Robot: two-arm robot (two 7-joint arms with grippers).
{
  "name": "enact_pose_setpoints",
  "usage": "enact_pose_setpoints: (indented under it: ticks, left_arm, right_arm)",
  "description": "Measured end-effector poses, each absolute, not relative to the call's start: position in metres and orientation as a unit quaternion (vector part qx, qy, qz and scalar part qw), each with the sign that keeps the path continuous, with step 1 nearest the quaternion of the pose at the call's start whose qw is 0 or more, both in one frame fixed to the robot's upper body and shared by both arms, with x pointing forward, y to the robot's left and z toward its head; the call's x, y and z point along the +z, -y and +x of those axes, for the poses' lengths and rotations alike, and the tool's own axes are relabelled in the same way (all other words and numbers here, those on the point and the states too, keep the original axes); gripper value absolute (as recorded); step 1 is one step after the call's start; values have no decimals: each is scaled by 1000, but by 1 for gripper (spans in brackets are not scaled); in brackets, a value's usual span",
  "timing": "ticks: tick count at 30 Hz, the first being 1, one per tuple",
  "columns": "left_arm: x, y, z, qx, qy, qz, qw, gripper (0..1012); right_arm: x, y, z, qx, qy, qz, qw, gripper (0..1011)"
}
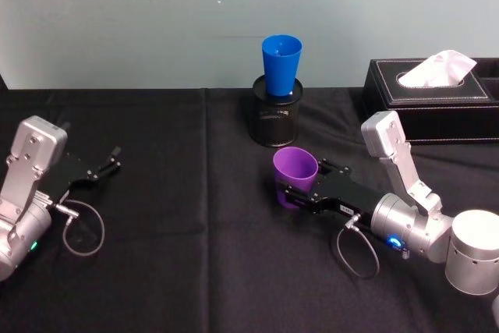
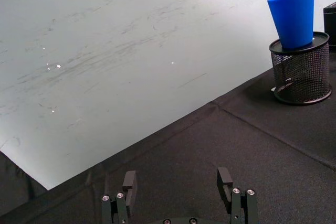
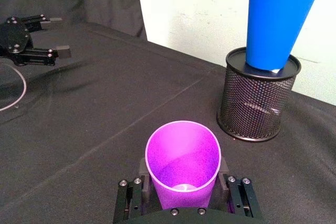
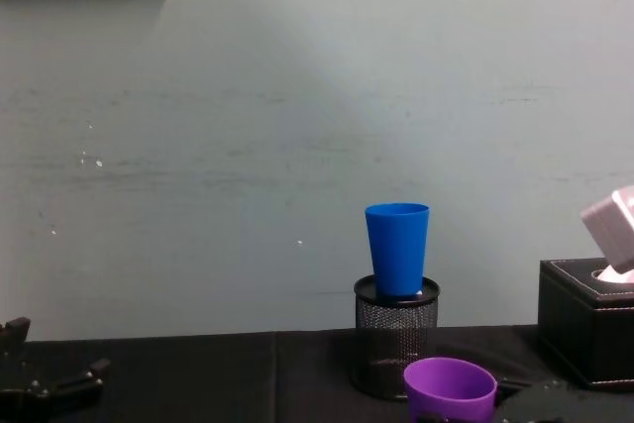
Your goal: Pick up one cup with a gripper and tap it against the other cup.
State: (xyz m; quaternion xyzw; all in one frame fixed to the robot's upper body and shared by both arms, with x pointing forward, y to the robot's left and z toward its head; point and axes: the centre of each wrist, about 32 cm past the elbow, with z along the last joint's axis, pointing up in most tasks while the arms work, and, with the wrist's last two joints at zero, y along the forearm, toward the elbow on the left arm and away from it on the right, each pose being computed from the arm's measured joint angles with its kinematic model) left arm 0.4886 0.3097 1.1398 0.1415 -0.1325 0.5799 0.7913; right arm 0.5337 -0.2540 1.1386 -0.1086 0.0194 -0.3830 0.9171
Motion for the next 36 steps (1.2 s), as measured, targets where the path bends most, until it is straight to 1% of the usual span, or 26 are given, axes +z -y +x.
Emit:
enact_pose_setpoints:
  ticks: [2,3,4,7,8,9,10,11,13,20,28,33,36]
  left_arm:
    - [1140,-310,489,580,132,142,791,1000]
    - [1140,-310,489,580,132,141,791,1000]
    - [1140,-310,489,580,132,141,791,1000]
    - [1140,-310,489,580,132,142,791,1000]
    - [1140,-310,489,580,132,142,791,1000]
    - [1140,-310,489,580,132,141,791,1000]
    - [1140,-310,489,580,132,141,791,1000]
    - [1140,-310,489,580,132,142,791,1000]
    - [1140,-310,489,580,132,142,791,1000]
    - [1140,-310,489,580,132,142,791,1000]
    - [1140,-310,489,580,132,141,791,1000]
    - [1140,-310,489,580,132,141,791,1000]
    - [1140,-310,489,580,132,142,791,1000]
  right_arm:
    - [1138,254,534,-384,-21,-110,916,730]
    - [1138,254,534,-384,-22,-111,916,775]
    - [1138,254,534,-385,-23,-112,916,786]
    - [1138,255,534,-388,-25,-112,914,882]
    - [1138,255,534,-388,-25,-112,914,882]
    - [1138,255,534,-389,-26,-112,914,935]
    - [1138,255,533,-389,-27,-112,914,967]
    - [1139,255,533,-389,-26,-112,914,967]
    - [1139,255,533,-389,-26,-111,914,1003]
    - [1144,255,529,-390,-21,-97,916,1003]
    - [1155,260,519,-401,11,-50,914,1003]
    - [1163,264,507,-426,28,-29,904,1003]
    - [1168,267,495,-456,42,-24,889,1003]
